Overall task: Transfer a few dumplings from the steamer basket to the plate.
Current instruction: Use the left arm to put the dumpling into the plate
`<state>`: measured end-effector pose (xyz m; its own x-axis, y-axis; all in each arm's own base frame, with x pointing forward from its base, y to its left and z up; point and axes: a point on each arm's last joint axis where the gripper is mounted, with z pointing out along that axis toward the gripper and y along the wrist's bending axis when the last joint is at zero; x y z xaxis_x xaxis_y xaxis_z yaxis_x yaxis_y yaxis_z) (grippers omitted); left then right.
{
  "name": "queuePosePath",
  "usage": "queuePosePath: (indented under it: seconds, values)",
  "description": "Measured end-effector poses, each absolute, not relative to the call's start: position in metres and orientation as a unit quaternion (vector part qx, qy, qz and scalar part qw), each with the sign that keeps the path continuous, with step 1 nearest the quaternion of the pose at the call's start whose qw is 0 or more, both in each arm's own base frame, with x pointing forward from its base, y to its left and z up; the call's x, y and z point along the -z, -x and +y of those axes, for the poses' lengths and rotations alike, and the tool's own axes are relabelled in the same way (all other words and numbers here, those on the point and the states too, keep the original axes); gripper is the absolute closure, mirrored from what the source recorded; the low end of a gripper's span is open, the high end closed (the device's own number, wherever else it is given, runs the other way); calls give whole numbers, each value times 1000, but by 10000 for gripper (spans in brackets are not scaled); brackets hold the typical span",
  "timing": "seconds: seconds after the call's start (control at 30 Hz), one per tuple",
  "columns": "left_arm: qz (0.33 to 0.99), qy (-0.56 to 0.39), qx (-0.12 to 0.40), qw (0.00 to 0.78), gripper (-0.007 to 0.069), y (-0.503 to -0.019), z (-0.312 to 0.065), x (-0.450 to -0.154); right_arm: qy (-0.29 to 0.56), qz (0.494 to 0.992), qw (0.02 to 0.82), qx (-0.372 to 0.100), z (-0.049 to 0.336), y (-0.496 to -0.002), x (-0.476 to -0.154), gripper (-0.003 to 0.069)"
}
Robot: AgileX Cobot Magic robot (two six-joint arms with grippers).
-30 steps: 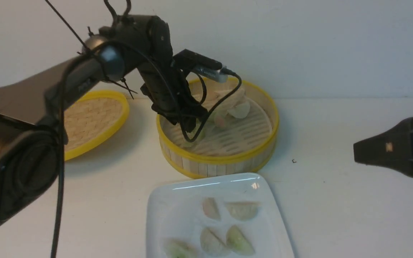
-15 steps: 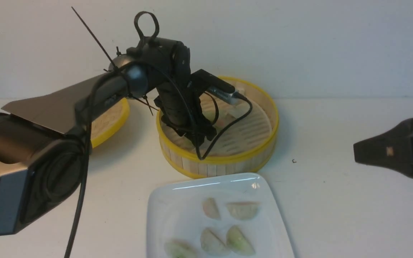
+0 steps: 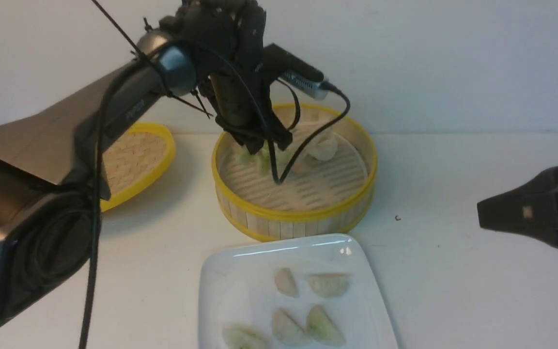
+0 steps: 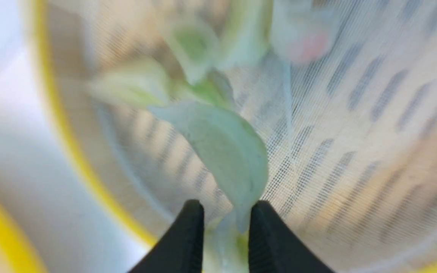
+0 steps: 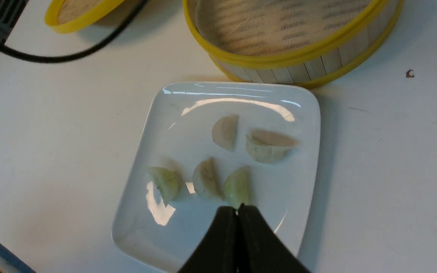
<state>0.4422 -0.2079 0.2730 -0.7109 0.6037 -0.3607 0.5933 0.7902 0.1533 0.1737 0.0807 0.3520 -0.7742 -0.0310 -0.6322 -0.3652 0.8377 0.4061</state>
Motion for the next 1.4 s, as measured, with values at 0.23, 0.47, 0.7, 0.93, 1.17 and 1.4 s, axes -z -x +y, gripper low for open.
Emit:
queuePosePath:
  seconds: [0.23, 0.47, 0.7, 0.93, 1.17, 1.4]
  values:
    - [925, -310, 29, 220, 494, -412, -200, -317, 111, 906, 314, -263, 81, -173, -352, 673]
    - [939, -309, 47, 140, 495, -383, -192, -288, 121, 904, 316, -260, 81, -173, -352, 673]
    - [945, -307, 74, 80, 495, -362, -195, -261, 130, 903, 319, -257, 81, -173, -352, 673]
    - [942, -330, 68, -2, 495, -321, -200, -226, 133, 904, 314, -256, 81, -172, -351, 673]
    - [939, -335, 61, -46, 496, -311, -202, -201, 131, 902, 322, -256, 81, -173, -352, 673]
    - [940, -334, 62, -34, 398, -314, -203, -198, 132, 901, 324, -255, 81, -174, -352, 673]
